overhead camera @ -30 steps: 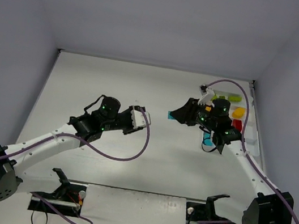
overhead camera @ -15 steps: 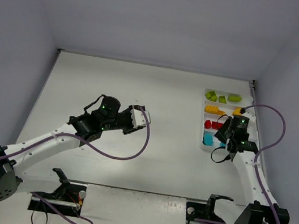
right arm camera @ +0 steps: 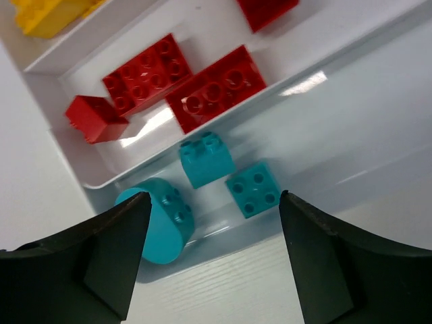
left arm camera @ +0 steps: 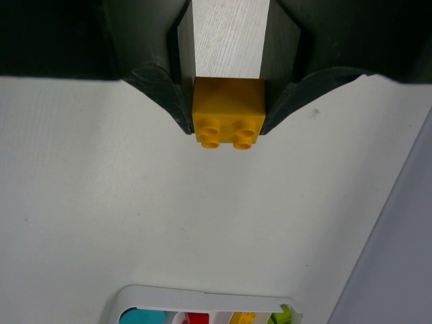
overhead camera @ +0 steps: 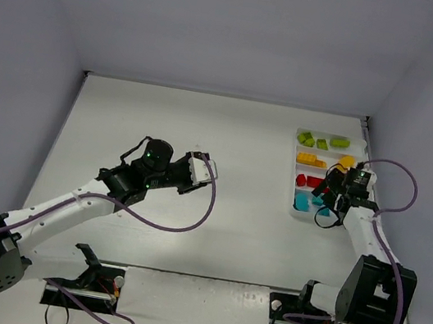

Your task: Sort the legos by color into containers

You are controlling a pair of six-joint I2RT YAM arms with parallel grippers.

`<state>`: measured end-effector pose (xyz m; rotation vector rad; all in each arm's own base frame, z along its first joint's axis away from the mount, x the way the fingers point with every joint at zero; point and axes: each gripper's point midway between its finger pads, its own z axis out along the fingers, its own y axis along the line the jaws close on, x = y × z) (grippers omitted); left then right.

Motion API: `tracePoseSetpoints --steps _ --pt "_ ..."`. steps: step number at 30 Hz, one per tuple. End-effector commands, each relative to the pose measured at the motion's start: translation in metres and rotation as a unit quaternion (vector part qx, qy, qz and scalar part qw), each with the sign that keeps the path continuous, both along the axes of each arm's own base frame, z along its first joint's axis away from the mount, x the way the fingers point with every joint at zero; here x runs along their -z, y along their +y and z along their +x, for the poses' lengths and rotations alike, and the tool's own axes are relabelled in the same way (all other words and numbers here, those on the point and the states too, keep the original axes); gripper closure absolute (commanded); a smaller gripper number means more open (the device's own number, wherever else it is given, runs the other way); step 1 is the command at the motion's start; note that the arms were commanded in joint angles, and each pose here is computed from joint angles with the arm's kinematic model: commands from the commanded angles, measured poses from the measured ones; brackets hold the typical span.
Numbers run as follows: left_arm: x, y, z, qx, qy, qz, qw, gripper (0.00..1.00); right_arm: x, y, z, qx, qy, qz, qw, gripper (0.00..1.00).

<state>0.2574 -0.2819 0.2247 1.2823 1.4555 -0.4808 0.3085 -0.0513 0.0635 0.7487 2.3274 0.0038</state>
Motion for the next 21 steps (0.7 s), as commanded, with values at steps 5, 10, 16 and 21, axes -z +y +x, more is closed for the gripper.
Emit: tracePoseSetpoints --steps 5,10,16,21 --pt "-0.058 -0.008 -0.006 0.034 -0.069 -0.063 0.995 0.96 -0.115 0.087 0.029 -0.202 -0.212 0.109 0.950 0.26" --pt "-0.063 -0.010 -0.014 0.049 -0.078 -0.071 0.993 0.96 -0.173 0.183 0.006 -0.371 -0.264 0.198 0.868 0.30" --pt "-0.066 -0.010 -0.017 0.052 -0.087 -0.074 0.992 0.96 -0.216 0.273 -0.029 -0.475 -0.288 0.264 0.788 0.28" --pt "-0.065 -0.011 -0.018 0.052 -0.084 -0.075 0.992 0.96 -0.240 0.335 -0.057 -0.542 -0.296 0.301 0.727 0.26"
